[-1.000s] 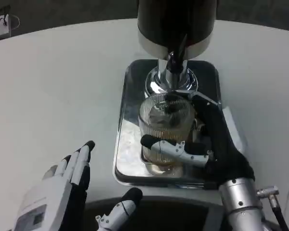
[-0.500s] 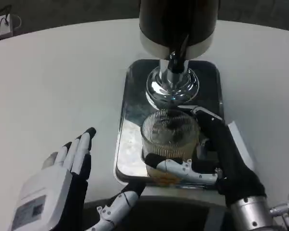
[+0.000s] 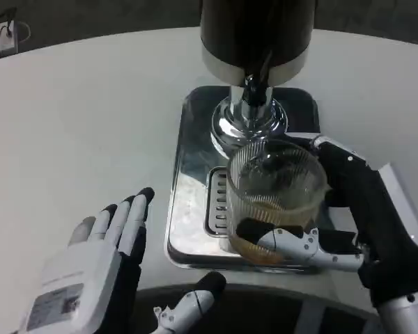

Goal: Grasp the cup under the faucet to collect the drink, then remove the cup.

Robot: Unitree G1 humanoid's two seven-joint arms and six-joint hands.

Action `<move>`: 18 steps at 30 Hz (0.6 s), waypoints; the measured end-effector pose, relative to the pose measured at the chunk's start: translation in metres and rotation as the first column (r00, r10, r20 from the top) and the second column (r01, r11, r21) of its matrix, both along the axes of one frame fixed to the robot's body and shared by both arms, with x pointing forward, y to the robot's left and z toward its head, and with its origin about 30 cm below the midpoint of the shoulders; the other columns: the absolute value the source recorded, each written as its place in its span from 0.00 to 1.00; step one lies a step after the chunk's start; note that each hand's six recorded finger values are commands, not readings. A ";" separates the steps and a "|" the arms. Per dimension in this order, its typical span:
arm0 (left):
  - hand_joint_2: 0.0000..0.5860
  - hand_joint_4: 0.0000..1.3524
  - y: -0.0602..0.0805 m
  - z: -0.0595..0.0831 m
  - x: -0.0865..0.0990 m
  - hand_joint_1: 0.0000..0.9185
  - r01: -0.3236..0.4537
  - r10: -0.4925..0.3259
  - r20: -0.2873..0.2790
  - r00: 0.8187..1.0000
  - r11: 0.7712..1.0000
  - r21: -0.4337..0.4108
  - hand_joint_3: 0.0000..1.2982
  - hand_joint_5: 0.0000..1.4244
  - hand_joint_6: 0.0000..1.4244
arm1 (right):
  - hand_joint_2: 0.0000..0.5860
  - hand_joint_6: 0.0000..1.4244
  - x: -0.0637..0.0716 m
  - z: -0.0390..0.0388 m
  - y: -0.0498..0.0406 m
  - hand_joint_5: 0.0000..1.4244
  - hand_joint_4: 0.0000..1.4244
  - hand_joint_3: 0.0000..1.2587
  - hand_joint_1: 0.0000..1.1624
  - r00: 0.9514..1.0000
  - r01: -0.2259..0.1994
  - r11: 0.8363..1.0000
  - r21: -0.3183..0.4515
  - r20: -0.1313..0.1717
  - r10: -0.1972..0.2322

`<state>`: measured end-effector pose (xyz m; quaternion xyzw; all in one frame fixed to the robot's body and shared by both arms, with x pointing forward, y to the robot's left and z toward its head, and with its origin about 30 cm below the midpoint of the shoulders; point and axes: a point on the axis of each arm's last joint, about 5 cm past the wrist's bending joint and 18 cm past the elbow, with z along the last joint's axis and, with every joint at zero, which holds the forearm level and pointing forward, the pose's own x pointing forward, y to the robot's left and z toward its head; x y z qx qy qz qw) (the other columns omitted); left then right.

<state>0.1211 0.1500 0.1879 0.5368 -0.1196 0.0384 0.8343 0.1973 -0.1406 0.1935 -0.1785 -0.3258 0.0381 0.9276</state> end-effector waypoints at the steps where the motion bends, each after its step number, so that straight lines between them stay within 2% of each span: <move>1: 0.24 0.00 0.000 0.001 -0.001 0.00 0.002 -0.002 -0.001 1.000 1.000 0.005 0.00 0.00 0.00 | 0.16 1.00 -0.003 0.0011 -0.0025 0.82 0.68 0.64 1.00 1.000 -0.004 1.000 -0.001 0.004 0.004; 5: 0.18 0.00 0.000 0.003 -0.002 0.00 -0.001 0.001 -0.010 1.000 0.999 0.041 0.00 0.00 0.00 | 0.16 1.00 -0.013 0.0026 -0.0125 0.82 0.68 0.65 1.00 1.000 -0.017 1.000 -0.025 0.001 0.017; 8: 0.17 0.00 -0.002 0.005 -0.004 0.00 0.004 -0.002 -0.018 1.000 0.997 0.074 0.00 0.00 0.00 | 0.16 1.00 -0.019 0.0033 -0.0163 0.82 0.68 0.65 1.00 1.000 -0.026 0.999 -0.026 -0.007 0.026; 10: 0.15 0.00 -0.003 0.006 -0.004 0.00 0.012 -0.010 -0.013 1.000 0.996 0.083 0.00 0.00 0.00 | 0.16 1.00 -0.024 0.0083 -0.0185 0.82 0.68 0.65 1.00 0.999 -0.040 0.999 -0.029 0.010 0.041; 12: 0.15 0.00 -0.003 0.008 -0.005 0.00 0.012 -0.011 -0.005 1.000 0.994 0.105 0.00 0.00 0.00 | 0.16 1.00 -0.029 0.0160 -0.0210 0.82 0.68 0.65 1.00 0.997 -0.058 0.998 -0.034 0.043 0.059; 16: 0.17 0.00 -0.005 0.013 -0.008 0.02 0.020 -0.020 0.002 1.000 0.989 0.144 0.00 0.00 0.00 | 0.17 1.00 -0.037 0.0264 -0.0254 0.82 0.68 0.65 1.00 0.993 -0.088 0.995 -0.046 0.073 0.091; 18: 0.17 0.00 -0.007 0.015 -0.009 0.02 0.020 -0.021 0.008 1.000 0.985 0.174 0.00 0.00 0.00 | 0.17 1.00 -0.040 0.0291 -0.0277 0.82 0.68 0.65 1.00 0.992 -0.097 0.993 -0.062 0.075 0.102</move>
